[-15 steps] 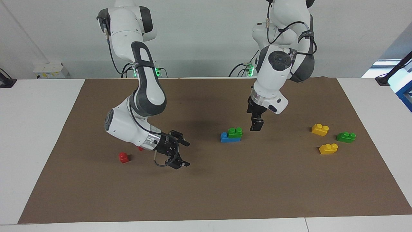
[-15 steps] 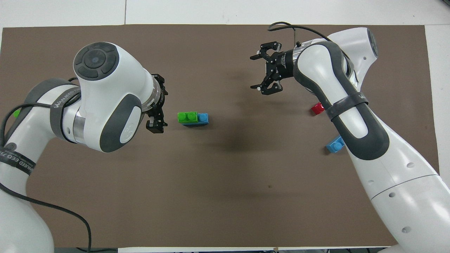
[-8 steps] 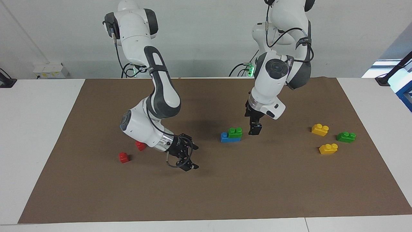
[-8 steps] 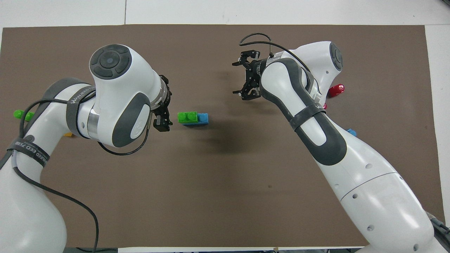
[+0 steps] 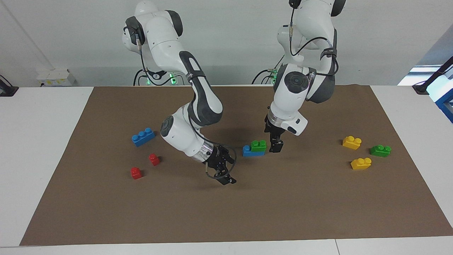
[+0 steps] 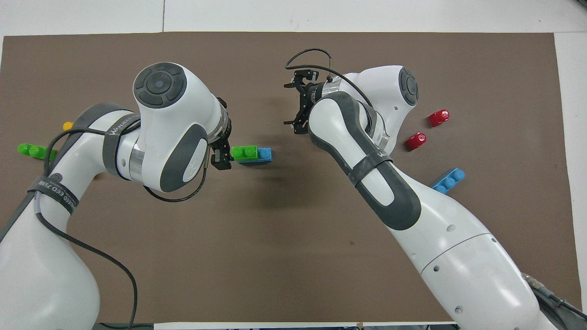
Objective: Remove green block with left arm and hold with right
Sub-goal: 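Reach the left gripper to the green block while the right gripper approaches, then close the left gripper on green while the right gripper grips blue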
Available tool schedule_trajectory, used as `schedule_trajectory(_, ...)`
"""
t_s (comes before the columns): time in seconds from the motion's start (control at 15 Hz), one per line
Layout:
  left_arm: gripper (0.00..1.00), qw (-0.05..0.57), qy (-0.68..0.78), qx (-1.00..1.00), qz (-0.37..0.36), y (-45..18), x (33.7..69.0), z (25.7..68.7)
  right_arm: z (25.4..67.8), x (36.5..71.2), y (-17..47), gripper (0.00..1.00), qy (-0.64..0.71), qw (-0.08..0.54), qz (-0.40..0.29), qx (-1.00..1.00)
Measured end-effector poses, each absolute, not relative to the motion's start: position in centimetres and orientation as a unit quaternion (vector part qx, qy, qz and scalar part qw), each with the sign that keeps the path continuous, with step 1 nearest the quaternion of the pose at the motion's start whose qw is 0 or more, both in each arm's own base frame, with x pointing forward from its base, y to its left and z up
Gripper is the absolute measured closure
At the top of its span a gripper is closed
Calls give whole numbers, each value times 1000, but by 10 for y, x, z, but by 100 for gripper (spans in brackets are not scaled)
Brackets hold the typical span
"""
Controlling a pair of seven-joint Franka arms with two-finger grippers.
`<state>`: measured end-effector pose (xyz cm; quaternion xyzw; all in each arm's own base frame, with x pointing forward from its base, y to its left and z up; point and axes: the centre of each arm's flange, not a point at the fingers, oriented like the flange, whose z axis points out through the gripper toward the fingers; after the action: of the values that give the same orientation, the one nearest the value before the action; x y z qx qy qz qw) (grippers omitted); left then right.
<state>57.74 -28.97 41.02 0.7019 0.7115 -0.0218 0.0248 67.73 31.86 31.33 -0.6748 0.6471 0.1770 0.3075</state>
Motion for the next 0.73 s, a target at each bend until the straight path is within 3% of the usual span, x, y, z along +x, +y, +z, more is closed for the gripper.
schedule_trajectory(0.73, 0, 19, 729, 684, -23, -293, 577, 393, 309, 654, 356, 0, 670, 274, 256, -640)
